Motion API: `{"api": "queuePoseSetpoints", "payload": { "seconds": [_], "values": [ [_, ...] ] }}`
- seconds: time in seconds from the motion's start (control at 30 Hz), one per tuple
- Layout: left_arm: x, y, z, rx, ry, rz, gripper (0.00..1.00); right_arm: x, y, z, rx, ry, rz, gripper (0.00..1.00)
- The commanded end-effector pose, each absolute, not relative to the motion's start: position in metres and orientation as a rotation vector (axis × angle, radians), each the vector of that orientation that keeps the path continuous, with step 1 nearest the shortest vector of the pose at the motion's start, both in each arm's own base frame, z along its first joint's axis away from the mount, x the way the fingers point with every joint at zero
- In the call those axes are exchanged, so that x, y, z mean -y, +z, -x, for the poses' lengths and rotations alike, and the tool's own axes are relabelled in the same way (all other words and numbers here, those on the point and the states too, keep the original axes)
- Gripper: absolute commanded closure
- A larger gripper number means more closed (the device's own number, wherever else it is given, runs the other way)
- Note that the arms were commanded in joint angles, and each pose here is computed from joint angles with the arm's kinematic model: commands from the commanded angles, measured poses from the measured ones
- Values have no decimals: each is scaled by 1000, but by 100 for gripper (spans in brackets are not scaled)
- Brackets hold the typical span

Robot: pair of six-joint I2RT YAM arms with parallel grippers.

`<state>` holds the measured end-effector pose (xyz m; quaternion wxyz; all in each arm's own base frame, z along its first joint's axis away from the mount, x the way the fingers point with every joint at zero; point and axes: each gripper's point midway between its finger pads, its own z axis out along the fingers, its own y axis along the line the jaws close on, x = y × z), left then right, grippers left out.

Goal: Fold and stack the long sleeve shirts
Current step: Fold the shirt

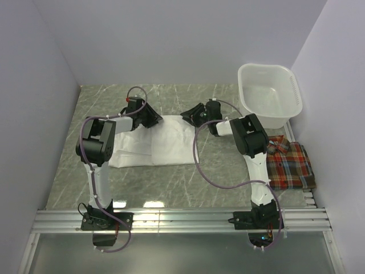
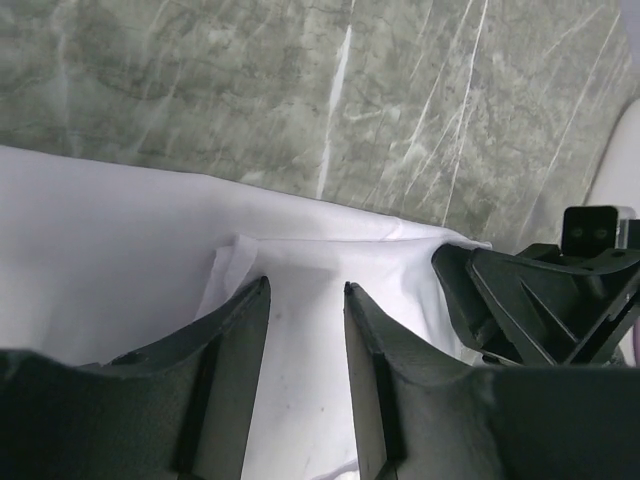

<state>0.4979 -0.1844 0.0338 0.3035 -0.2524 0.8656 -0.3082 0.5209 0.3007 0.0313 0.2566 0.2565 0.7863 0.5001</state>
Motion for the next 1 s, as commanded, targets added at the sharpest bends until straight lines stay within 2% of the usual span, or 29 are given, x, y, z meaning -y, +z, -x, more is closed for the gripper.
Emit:
{"api": "queuePoseSetpoints", "payload": {
  "seconds": [0.0,0.27,0.43,0.5,0.6,0.67,0.83,0.97],
  "values": [
    [152,-2,-470,-2390,-682,776,56,-272,31,-527,-2080,1324,-813,60],
    [145,54,-464,-2332,-674,731,47,-261,87,-533,-2082,1182,-600,60],
    [142,119,-461,-2238,-686,674,40,-258,130,-515,-2067,1118,-451,60],
    [139,129,-452,-2246,-650,666,33,-256,134,-498,-2115,1069,-393,59],
    [138,156,-430,-2221,-607,608,23,-250,127,-468,-2195,1000,-316,57],
    [141,151,-412,-2249,-555,542,15,-242,116,-450,-2250,954,-281,54],
    [165,150,-360,-2288,-455,361,1,-227,91,-392,-2381,887,-176,52],
    [166,150,-328,-2273,-412,295,1,-222,67,-345,-2503,850,-111,52]
  ]
}}
